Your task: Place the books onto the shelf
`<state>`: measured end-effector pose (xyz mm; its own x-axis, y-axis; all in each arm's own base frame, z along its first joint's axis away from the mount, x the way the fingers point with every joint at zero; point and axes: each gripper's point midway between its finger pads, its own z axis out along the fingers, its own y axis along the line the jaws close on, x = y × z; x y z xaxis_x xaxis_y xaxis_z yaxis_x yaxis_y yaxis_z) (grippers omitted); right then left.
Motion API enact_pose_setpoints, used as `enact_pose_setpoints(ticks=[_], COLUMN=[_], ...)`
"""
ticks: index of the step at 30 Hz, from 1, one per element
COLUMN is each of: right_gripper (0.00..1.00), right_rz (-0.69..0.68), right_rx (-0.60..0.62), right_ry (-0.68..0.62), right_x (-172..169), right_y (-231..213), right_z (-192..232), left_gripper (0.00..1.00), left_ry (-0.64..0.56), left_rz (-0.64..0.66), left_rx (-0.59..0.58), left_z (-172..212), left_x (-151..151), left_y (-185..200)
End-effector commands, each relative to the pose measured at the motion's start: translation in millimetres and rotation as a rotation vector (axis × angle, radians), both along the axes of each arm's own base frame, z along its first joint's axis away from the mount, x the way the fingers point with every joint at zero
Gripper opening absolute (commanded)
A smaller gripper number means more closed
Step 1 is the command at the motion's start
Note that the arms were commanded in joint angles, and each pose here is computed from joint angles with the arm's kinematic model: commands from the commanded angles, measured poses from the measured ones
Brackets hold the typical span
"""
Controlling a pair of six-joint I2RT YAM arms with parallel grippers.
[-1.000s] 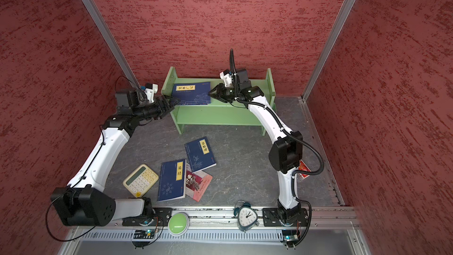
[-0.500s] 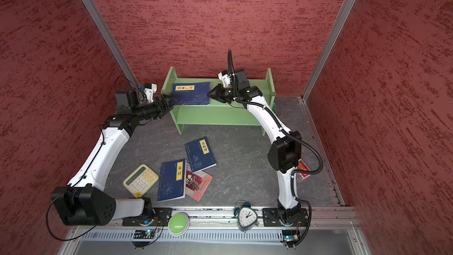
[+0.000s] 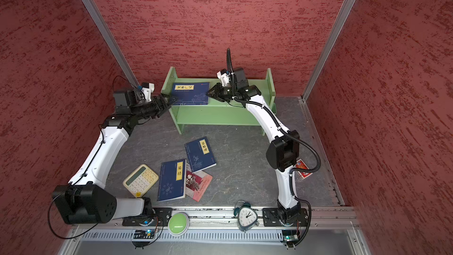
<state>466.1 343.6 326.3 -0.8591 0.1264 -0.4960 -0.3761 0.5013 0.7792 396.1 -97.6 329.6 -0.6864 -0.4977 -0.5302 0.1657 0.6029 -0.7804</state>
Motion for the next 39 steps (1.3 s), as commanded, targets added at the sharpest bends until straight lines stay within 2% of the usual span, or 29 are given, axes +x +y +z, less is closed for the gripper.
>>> enact_pose_setpoints(ticks=[1, 27, 29, 33, 39], right_gripper=[0.24, 0.27, 0.33, 0.4, 0.43], right_rz=[0.025, 0.038, 0.02, -0.053, -0.212], right_rx=[0.01, 0.014, 0.002, -0.052, -0.159], right_ry=[-0.022, -0.013, -0.02, -0.07, -0.215], right_x=[-3, -4, -2, 3, -1], right_y=[8, 16, 13, 0, -39], right_z=[9, 13, 16, 27, 67], left_gripper=[0.8, 0.8, 0.8, 0.8, 0.81], left_ry=[-0.055, -0.048, -0.039, -0.013, 0.028], left_rz=[-0.005, 0.009, 0.003, -0.022, -0.07], left_rx=[0.006, -0.014, -0.027, -0.063, -0.122], left_z=[15, 16, 16, 18, 33], left_x=[2, 5, 4, -6, -40], left_y=[2, 11, 10, 5, -4])
